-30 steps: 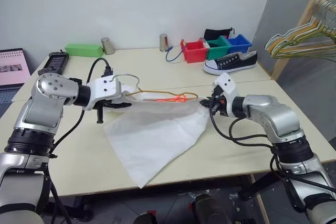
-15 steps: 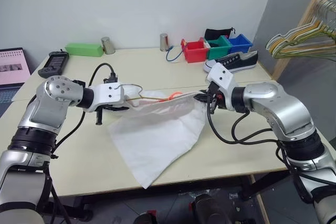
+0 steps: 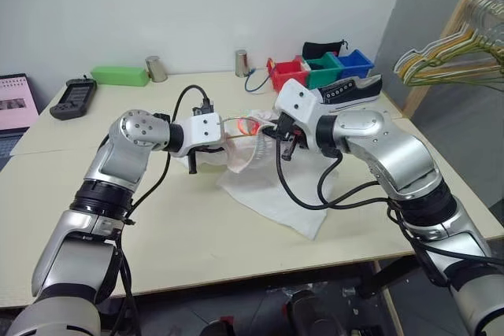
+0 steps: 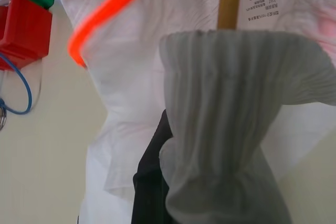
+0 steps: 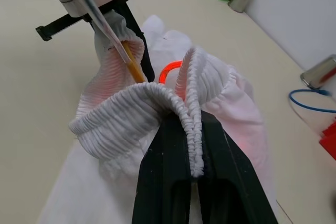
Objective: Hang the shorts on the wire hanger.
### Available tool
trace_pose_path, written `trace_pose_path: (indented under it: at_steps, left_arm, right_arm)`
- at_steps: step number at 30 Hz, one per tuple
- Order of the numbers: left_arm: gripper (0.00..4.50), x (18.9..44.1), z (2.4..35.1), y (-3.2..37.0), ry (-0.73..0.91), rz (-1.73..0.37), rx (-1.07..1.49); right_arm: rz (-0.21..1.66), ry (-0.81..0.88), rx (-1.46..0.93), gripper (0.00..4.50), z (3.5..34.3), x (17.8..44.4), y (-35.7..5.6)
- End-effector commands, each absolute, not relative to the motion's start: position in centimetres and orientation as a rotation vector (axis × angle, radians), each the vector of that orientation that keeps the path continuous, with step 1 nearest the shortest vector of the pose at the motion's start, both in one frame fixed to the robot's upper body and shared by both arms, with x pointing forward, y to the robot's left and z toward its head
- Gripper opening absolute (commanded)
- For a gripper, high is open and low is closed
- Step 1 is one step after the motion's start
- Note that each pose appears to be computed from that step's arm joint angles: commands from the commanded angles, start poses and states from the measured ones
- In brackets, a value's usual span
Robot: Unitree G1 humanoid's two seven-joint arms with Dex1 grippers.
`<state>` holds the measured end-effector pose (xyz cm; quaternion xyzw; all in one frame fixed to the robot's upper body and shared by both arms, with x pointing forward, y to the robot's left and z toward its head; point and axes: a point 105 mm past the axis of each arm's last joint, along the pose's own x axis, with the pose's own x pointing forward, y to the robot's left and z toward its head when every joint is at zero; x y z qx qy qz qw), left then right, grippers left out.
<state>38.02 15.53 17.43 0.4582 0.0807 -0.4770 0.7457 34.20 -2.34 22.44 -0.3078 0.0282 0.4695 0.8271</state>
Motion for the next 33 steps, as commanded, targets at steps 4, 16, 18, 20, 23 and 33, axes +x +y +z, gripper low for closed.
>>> trace_pose_path:
  at_steps: [4,16,18,20,23,33]
  left_arm:
    - [0.0,38.2,20.0,14.5,0.07,-1.015,1.024]
    - [0.0,38.1,19.5,14.2,0.059,-1.033,1.049]
    - [0.0,38.1,19.4,14.3,0.063,-1.032,1.059]
    - [0.0,38.1,19.3,14.4,0.064,-1.031,1.061]
    - [0.0,38.1,19.5,14.3,0.053,-1.033,1.055]
    - [0.0,37.6,20.4,13.4,0.014,-1.063,1.055]
  right_arm:
    - [1.006,0.069,-0.735,1.04,22.3,34.0,-3.7]
    - [1.065,0.162,-0.754,3.9,21.9,33.2,-5.2]
    - [1.074,0.172,-0.736,4.36,22.2,33.0,-5.2]
    - [1.084,0.192,-0.702,4.43,22.4,32.9,-5.3]
    - [1.082,0.239,-0.704,4.43,22.1,33.0,-6.0]
    - [0.968,0.259,-0.97,4.43,18.0,36.4,-7.1]
